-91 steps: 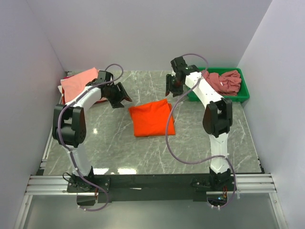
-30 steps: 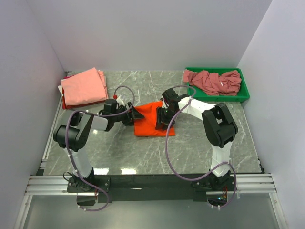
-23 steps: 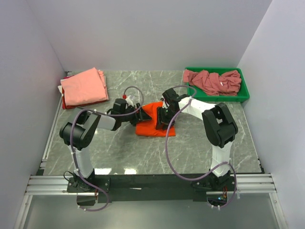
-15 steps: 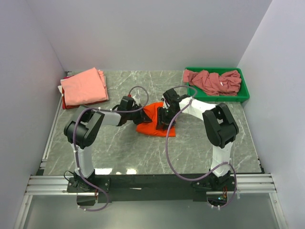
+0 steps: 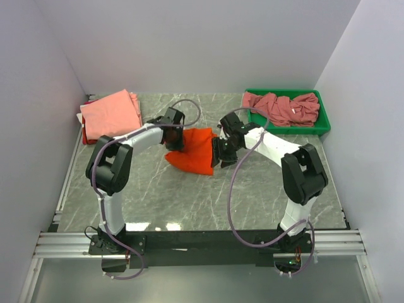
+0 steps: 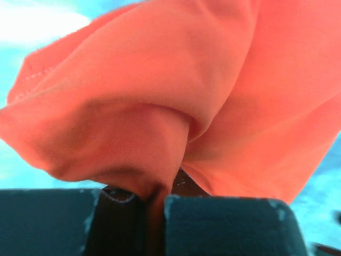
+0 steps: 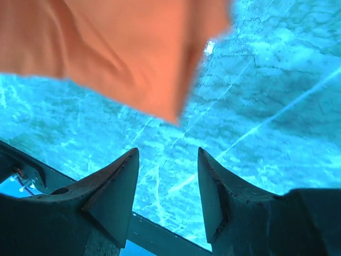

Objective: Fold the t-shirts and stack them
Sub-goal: Neatly place the folded tshirt to the corner

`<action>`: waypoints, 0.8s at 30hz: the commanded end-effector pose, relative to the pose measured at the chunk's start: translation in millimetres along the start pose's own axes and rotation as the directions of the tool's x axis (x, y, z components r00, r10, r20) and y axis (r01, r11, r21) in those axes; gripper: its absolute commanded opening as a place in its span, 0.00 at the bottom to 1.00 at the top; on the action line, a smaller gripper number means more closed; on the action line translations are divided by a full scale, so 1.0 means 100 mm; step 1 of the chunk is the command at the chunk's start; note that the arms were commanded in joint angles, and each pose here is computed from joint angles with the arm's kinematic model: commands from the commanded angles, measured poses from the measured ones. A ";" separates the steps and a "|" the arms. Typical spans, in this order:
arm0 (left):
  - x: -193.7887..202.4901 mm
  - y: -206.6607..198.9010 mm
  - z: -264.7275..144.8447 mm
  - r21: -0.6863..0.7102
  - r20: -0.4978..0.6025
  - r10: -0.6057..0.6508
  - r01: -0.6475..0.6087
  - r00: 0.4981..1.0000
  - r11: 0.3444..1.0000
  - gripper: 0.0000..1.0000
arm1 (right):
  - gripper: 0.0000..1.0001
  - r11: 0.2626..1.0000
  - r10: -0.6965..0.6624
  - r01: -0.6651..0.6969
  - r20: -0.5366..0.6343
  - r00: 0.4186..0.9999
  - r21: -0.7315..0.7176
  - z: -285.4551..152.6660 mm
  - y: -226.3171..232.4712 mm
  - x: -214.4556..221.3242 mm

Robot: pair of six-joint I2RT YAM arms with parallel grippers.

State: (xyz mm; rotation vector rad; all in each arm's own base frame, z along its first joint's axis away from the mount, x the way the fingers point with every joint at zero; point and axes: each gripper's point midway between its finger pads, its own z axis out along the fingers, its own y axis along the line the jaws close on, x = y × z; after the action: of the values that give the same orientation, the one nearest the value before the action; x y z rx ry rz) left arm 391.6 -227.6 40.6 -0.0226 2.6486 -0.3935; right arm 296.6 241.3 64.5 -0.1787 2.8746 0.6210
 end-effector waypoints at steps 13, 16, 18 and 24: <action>-0.95 0.76 -0.51 -0.328 -0.023 0.325 -0.314 0.945 0.891 0.00 | 0.55 1.000 -0.006 0.005 0.064 0.998 0.008 -0.29 -0.01 0.05; -1.21 0.90 -0.58 -0.333 0.002 0.316 -0.297 0.949 0.895 0.00 | 0.55 1.000 -0.002 0.002 0.068 0.998 0.008 -0.30 0.00 0.03; -1.38 0.93 -0.62 -0.339 0.022 0.326 -0.299 0.945 0.892 0.00 | 0.55 1.000 -0.001 0.000 0.064 0.998 0.009 -0.29 0.00 0.02; -1.82 1.08 -0.81 -0.339 0.110 0.312 -0.259 0.944 0.904 0.00 | 0.55 1.000 0.016 -0.017 0.050 0.999 0.007 -0.27 0.02 0.02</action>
State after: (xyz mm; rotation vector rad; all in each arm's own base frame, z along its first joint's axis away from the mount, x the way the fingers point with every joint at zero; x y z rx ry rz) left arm 506.3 -91.2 121.7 0.1970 2.5623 0.1522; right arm 281.0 229.3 77.9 -0.1606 2.8578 0.6030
